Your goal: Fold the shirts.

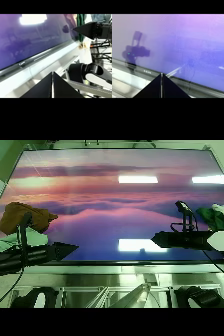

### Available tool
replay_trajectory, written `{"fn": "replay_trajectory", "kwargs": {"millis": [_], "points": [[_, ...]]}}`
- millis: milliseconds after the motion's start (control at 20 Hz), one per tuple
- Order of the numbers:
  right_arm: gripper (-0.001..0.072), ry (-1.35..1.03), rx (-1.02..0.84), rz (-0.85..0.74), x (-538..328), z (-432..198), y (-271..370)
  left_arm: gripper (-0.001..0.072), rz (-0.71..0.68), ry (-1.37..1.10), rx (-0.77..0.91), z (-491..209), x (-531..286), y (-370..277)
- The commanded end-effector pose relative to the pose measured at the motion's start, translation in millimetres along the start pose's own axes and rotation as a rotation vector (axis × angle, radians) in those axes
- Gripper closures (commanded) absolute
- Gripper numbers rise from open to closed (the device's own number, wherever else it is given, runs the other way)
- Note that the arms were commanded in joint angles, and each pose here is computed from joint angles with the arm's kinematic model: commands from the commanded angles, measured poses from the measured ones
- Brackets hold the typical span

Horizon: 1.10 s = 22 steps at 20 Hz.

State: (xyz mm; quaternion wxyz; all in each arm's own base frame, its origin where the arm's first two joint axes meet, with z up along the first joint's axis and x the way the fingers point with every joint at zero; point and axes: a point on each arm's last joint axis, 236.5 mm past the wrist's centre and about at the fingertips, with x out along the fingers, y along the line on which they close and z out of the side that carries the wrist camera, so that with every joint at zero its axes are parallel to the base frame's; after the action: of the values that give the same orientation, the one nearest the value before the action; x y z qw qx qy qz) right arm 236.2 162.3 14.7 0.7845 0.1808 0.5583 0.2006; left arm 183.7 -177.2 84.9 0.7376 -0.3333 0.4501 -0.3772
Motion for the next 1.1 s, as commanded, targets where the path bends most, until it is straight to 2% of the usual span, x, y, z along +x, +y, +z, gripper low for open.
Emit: {"fn": "replay_trajectory", "kwargs": {"millis": [0,250,300,350,450,500,600,700,750,900,1050], "points": [[0.0691,0.000,0.000,0.001,-0.1,-0.3,0.3,0.0693,0.011,-0.044,0.058,2.0,-4.4,-7.4],[0.0691,0.000,0.000,0.001,-0.1,-0.3,0.3,0.0691,0.023,-0.094,0.064,5.6,-8.8,-13.8],[0.0691,0.000,0.000,0.001,-0.1,-0.3,0.3,0.0661,0.027,-0.110,0.060,8.8,-9.5,-13.7],[0.0691,0.000,0.000,0.001,-0.1,-0.3,0.3,0.0404,0.031,-0.119,0.059,11.3,-10.1,-13.3],[0.0691,0.001,0.000,0.000,0.0,-0.4,0.3,0.0032,0.037,-0.121,0.067,18.7,-13.1,-17.2],[0.0691,0.000,0.000,0.001,-0.1,-0.3,0.3,-0.0007,0.037,-0.123,0.074,26.4,-15.5,-21.5],[0.0691,0.000,0.000,0.001,-0.1,-0.3,0.3,-0.0007,0.040,-0.136,0.102,50.5,-23.6,-34.9],[0.0691,0.000,0.000,0.001,-0.1,-0.3,0.3,-0.0008,0.110,-0.132,0.142,77.0,-33.8,-34.9],[0.0691,0.000,0.000,0.001,-0.1,-0.3,0.3,-0.0008,0.179,-0.126,0.148,91.4,-40.4,-26.2],[0.0691,0.000,0.000,0.001,-0.1,-0.3,0.3,-0.0009,0.506,-0.152,0.108,145.1,-84.9,33.8],[0.0691,0.000,0.000,0.001,-0.1,-0.3,0.3,-0.0008,0.728,-0.227,-0.051,185.1,-146.8,108.7]]}}
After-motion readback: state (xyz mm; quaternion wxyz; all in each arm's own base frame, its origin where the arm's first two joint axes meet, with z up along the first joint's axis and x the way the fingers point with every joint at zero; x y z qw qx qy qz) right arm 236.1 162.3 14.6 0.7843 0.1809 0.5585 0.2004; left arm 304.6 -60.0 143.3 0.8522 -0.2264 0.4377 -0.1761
